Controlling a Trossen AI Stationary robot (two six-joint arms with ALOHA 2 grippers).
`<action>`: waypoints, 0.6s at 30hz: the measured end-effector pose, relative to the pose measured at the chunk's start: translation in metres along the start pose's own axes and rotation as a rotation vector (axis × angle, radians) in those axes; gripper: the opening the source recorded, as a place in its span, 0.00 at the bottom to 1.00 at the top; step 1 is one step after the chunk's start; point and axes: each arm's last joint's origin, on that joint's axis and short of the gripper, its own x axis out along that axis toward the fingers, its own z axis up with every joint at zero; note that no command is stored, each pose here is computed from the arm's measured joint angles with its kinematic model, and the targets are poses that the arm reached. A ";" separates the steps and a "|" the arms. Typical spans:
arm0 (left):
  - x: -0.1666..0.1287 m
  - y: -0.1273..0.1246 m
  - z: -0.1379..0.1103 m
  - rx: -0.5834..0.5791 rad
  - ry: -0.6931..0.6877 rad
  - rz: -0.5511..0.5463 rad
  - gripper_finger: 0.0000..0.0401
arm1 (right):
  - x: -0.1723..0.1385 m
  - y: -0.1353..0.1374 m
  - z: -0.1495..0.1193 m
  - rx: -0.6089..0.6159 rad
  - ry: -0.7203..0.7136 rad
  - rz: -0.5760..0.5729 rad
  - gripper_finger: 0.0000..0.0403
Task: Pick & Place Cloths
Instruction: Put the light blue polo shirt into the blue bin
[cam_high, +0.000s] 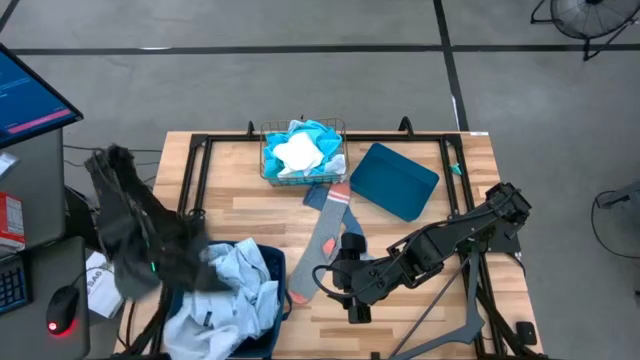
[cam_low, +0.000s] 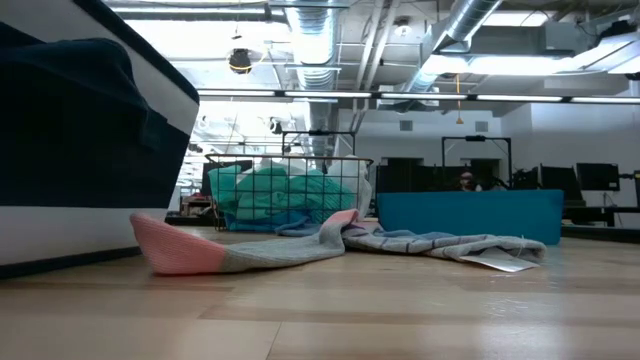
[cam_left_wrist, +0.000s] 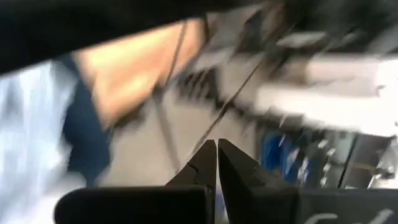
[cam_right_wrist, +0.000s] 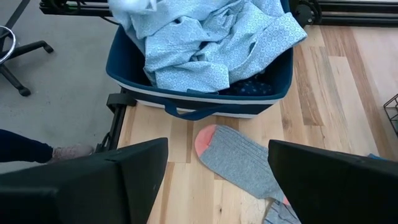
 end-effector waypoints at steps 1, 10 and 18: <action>-0.007 -0.004 0.011 0.038 -0.053 -0.034 0.00 | 0.000 0.000 0.000 0.000 0.000 0.000 0.67; -0.010 -0.007 0.046 0.335 -0.015 0.029 0.00 | 0.000 0.000 0.000 0.035 -0.001 0.001 0.67; 0.037 -0.001 0.001 0.545 0.357 0.073 0.01 | 0.001 -0.003 0.001 0.037 -0.005 -0.005 0.67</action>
